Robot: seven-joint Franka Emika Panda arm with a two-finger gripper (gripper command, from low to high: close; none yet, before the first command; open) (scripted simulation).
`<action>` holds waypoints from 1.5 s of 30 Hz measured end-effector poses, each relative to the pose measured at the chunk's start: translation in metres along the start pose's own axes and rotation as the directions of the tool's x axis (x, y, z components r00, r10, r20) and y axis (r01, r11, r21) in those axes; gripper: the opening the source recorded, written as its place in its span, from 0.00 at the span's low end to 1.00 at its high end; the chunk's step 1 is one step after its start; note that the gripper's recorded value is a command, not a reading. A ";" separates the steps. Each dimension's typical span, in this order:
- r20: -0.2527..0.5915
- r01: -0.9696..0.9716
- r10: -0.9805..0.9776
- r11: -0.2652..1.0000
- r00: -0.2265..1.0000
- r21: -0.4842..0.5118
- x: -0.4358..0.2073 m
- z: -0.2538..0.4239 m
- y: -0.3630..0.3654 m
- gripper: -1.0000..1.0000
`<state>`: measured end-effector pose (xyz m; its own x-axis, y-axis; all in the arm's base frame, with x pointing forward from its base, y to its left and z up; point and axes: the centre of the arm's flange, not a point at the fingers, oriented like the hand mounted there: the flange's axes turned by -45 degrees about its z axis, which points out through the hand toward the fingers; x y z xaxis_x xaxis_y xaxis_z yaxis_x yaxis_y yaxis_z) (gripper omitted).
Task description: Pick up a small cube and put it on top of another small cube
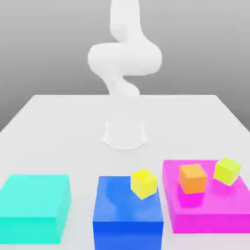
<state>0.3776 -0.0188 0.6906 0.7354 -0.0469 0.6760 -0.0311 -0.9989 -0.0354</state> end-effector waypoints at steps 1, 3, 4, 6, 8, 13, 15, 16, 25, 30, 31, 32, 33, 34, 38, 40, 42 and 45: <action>0.024 -0.014 0.014 1.000 1.000 0.000 0.004 0.016 0.008 0.50; 0.070 -0.042 0.042 0.999 0.997 -0.001 0.009 0.046 0.025 0.50; 0.092 -0.056 0.056 0.998 0.994 -0.003 0.010 0.061 0.034 0.50; 0.134 -0.083 0.084 0.996 0.987 -0.008 0.012 0.091 0.051 0.50; 0.176 -0.111 0.112 0.994 0.978 -0.017 0.011 0.121 0.070 0.50; 0.273 -0.178 0.185 0.983 0.944 -0.051 -0.001 0.195 0.118 0.50; 0.310 -0.202 0.214 0.977 0.926 -0.069 -0.010 0.223 0.138 0.50; 0.327 -0.215 0.229 0.973 0.917 -0.079 -0.016 0.237 0.149 0.50; 0.465 -0.301 0.358 0.934 0.810 -0.193 -0.090 0.352 0.244 0.50; 0.528 -0.326 0.421 0.907 0.738 -0.268 -0.150 0.405 0.294 0.50; 0.539 -0.329 0.433 0.901 0.722 -0.284 -0.163 0.414 0.304 0.50; 0.550 -0.331 0.445 0.895 0.707 -0.299 -0.177 0.422 0.314 0.50; 0.560 -0.332 0.457 0.889 0.691 -0.315 -0.191 0.431 0.324 0.50; 0.570 -0.333 0.468 0.883 0.675 -0.331 -0.205 0.439 0.333 0.50; 0.580 -0.332 0.479 0.877 0.659 -0.346 -0.254 0.485 0.345 0.50; 0.581 -0.333 0.479 0.877 0.658 -0.347 -0.261 0.492 0.346 0.00; 0.581 -0.333 0.479 0.877 0.658 -0.346 -0.261 0.492 0.346 0.00; 0.581 -0.334 0.480 0.877 0.658 -0.346 -0.265 0.495 0.346 0.00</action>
<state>0.5071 -0.3492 0.1349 0.8619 -0.5071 0.0000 -0.5071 -0.8619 -0.0027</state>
